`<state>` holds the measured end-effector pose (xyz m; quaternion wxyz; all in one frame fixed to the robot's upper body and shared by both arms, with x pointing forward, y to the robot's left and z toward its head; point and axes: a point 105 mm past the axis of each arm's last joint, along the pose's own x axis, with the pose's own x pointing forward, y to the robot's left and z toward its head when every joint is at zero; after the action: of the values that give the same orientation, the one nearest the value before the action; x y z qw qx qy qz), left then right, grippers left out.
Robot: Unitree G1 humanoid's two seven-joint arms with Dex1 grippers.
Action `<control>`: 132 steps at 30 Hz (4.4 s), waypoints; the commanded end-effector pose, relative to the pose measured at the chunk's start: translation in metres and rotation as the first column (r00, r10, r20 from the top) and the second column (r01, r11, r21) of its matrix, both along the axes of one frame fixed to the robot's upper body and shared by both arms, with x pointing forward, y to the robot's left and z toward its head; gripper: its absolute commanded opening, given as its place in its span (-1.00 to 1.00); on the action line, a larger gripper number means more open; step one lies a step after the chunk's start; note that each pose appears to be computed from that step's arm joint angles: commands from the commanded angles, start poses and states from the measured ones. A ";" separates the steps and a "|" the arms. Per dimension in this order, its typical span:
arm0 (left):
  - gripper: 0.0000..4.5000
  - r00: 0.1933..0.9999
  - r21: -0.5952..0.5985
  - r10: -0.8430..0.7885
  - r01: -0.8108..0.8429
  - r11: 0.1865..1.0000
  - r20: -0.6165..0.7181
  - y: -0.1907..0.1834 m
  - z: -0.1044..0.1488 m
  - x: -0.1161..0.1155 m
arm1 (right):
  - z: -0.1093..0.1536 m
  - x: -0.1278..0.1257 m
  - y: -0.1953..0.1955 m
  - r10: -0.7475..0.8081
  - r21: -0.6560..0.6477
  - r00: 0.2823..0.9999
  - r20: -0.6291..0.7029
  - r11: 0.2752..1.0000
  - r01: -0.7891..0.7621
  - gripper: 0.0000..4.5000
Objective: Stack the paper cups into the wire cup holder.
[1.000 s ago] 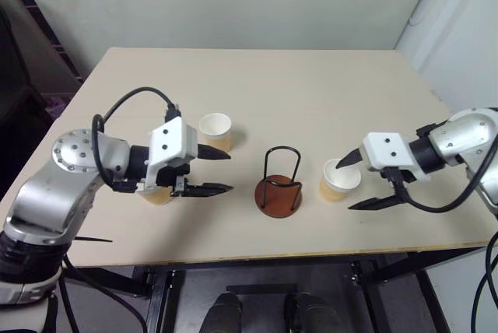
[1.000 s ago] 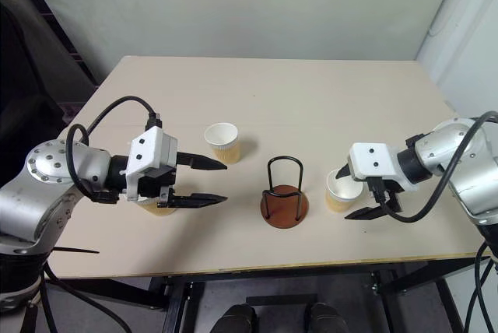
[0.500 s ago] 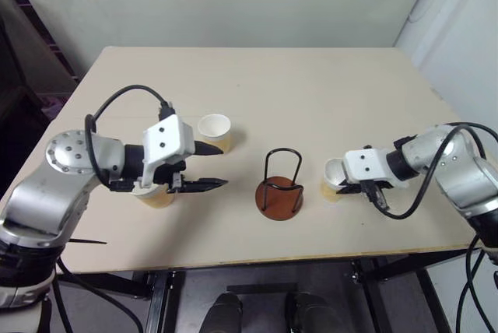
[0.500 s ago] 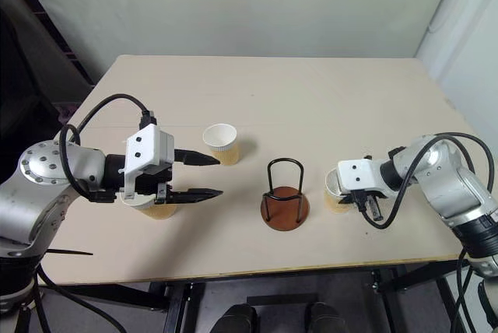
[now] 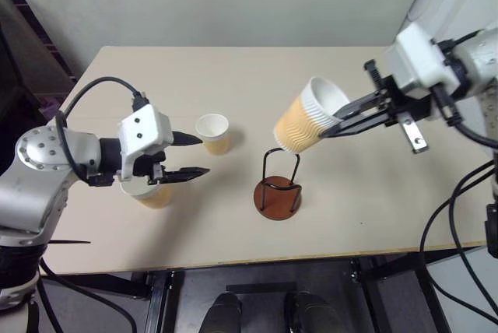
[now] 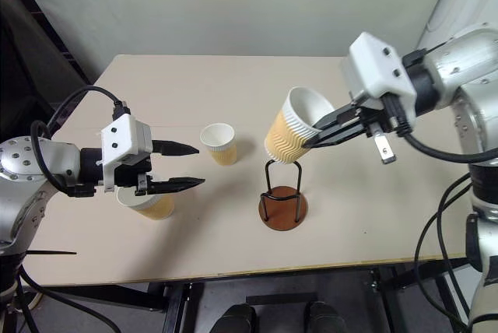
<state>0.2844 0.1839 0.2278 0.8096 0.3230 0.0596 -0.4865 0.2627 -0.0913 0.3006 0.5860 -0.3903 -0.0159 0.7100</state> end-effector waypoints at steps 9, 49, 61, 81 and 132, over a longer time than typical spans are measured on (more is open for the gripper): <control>0.39 0.999 0.014 0.013 -0.013 1.000 0.053 0.001 0.010 -0.006 | -0.039 0.014 0.009 -0.013 -0.117 0.998 0.065 0.993 0.020 -0.98; 0.39 0.963 0.467 0.163 -0.045 0.883 -0.215 0.109 -0.033 -0.050 | -0.012 0.008 0.055 -0.007 0.365 0.986 -0.165 0.929 0.068 0.98; -0.16 0.973 0.443 0.118 -0.019 0.896 -0.197 0.091 -0.048 -0.030 | -0.014 0.008 0.052 -0.068 0.342 0.985 -0.161 0.932 0.120 1.00; -0.99 0.953 0.156 -0.294 0.281 0.947 0.073 0.004 0.067 -0.031 | -0.025 0.008 -0.005 -0.164 0.228 0.973 -0.163 0.953 0.199 1.00; 0.36 0.967 0.212 -0.211 0.178 0.961 0.142 -0.016 0.046 0.061 | -0.029 0.014 -0.008 -0.276 0.295 0.954 -0.117 0.907 0.299 1.00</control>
<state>0.3385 0.1505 0.2726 0.6982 0.4509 0.0024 -0.5560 0.2742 -0.1159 0.2644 0.7335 -0.2586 -0.0236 0.6281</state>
